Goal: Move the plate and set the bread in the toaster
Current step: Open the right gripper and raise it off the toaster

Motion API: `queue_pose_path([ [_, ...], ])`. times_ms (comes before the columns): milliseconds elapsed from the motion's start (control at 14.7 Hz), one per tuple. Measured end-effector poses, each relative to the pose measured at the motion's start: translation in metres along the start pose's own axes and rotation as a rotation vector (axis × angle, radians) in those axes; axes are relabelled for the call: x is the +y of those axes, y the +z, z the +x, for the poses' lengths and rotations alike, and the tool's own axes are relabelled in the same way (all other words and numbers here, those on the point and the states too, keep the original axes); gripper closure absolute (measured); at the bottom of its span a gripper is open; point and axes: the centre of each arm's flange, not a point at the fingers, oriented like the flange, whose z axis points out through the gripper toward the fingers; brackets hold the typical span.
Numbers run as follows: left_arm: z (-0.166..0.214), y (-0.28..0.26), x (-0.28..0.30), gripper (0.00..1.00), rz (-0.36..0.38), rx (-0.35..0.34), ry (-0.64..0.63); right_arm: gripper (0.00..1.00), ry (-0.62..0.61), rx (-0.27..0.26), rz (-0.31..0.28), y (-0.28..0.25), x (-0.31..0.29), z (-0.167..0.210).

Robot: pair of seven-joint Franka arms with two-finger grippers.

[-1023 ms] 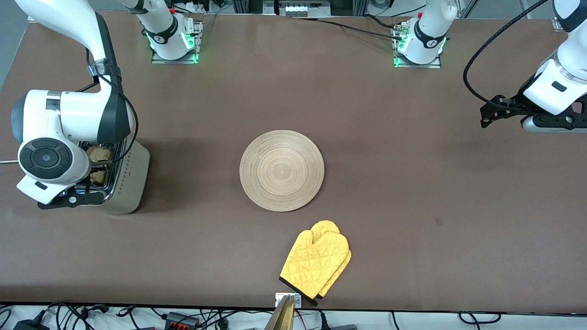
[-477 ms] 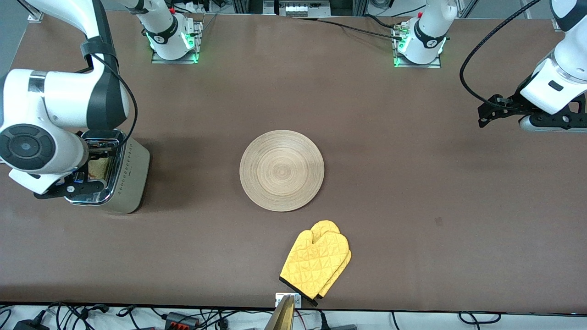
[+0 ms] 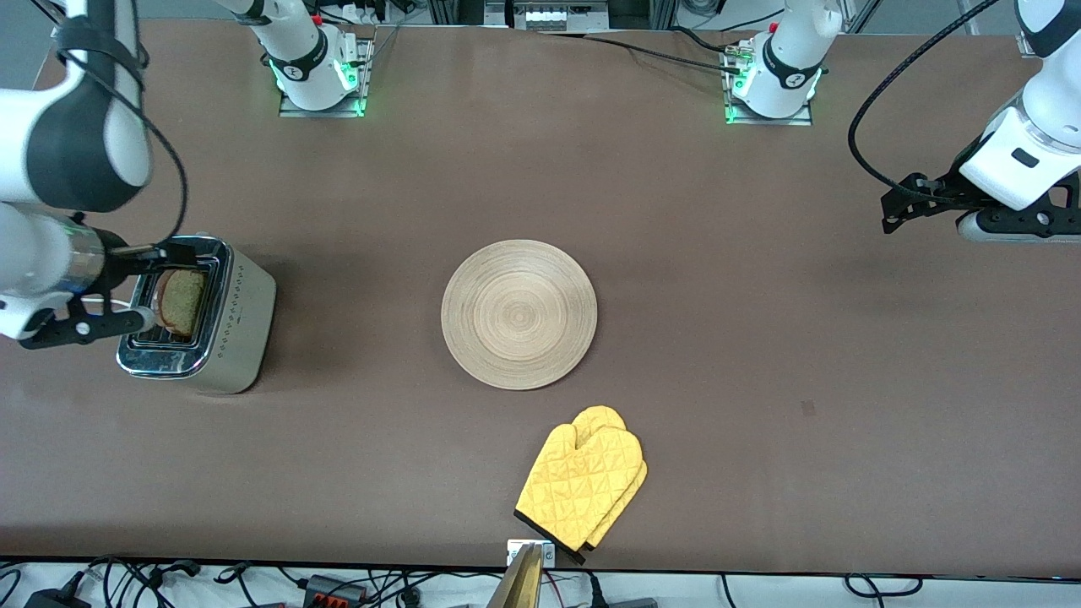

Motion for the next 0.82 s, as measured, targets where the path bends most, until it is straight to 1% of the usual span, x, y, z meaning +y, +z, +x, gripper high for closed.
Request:
queue_pose_path([
  [136, -0.001, -0.005, 0.0, 0.0, 0.0, -0.002, 0.0, 0.0, -0.006, 0.0, 0.016, 0.0, 0.001, -0.001],
  [341, -0.002, -0.007, -0.001, 0.0, 0.001, -0.011, -0.002, 0.0, -0.021, -0.001, 0.016, 0.0, -0.007, 0.001],
  [545, -0.001, -0.01, -0.002, 0.0, 0.0, -0.006, -0.005, 0.0, -0.034, 0.017, 0.016, -0.009, -0.015, -0.002],
  [614, -0.001, -0.011, -0.002, 0.0, 0.0, -0.002, -0.005, 0.0, -0.039, 0.029, 0.015, -0.014, -0.018, -0.005],
  [682, -0.001, -0.012, -0.002, 0.0, 0.0, 0.0, -0.006, 0.0, -0.046, 0.053, 0.014, -0.02, -0.021, -0.007],
  [818, 0.0, -0.014, -0.002, 0.0, 0.0, 0.003, -0.008, 0.0, -0.072, 0.134, 0.006, -0.034, -0.031, -0.011],
])
